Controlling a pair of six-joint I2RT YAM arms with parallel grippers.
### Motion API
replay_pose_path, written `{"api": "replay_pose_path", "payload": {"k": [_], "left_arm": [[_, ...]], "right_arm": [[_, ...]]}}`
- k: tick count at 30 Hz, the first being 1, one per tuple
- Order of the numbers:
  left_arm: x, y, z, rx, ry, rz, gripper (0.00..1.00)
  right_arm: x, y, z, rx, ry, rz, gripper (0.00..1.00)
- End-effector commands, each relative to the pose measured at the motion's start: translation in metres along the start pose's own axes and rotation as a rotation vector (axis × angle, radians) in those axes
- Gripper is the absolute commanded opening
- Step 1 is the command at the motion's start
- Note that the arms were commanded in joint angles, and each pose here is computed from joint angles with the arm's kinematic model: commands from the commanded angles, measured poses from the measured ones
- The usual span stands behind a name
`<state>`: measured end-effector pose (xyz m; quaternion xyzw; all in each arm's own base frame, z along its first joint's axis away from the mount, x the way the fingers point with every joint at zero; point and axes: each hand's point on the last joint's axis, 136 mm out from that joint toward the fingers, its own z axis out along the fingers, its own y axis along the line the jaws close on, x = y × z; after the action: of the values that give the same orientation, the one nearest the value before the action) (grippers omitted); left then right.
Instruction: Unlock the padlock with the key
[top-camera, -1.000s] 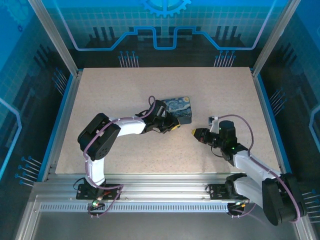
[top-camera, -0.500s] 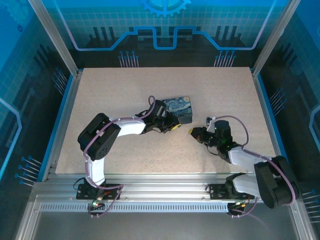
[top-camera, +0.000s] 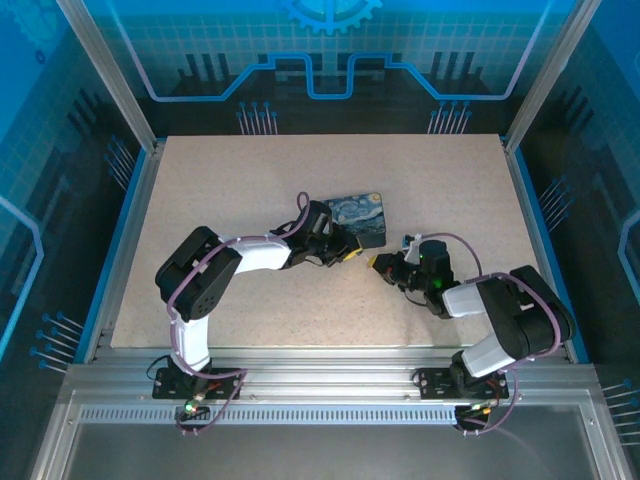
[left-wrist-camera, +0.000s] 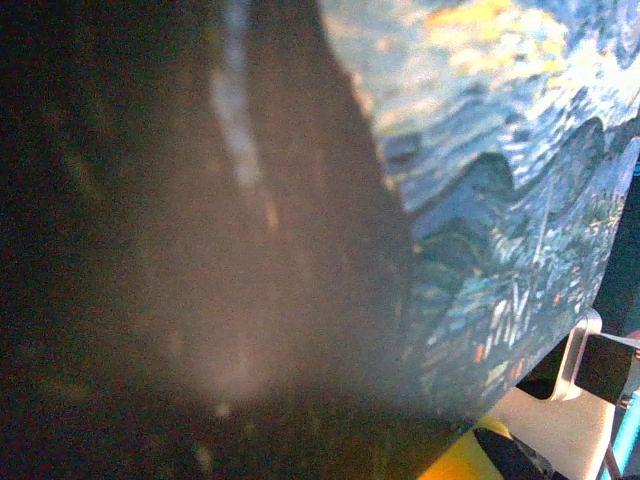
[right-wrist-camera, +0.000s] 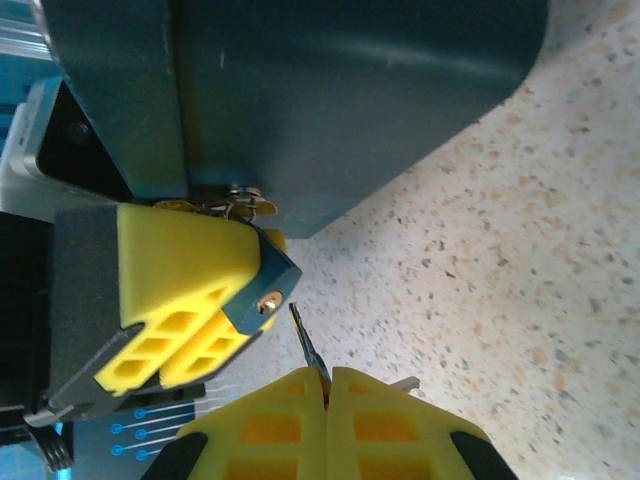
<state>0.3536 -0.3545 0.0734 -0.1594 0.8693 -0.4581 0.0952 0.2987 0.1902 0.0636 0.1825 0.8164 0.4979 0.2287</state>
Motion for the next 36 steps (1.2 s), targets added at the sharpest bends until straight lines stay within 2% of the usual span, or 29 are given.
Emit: {"api": "replay_pose_path", "payload": {"k": [1, 36], "left_arm": [[0.012, -0.001, 0.002, 0.025, 0.051, -0.020, 0.07], [0.009, 0.003, 0.004, 0.034, 0.047, -0.033, 0.07]], "right_arm": [[-0.004, 0.021, 0.006, -0.081, -0.001, -0.020, 0.00], [-0.002, 0.037, 0.009, -0.137, 0.031, -0.036, 0.00]]}}
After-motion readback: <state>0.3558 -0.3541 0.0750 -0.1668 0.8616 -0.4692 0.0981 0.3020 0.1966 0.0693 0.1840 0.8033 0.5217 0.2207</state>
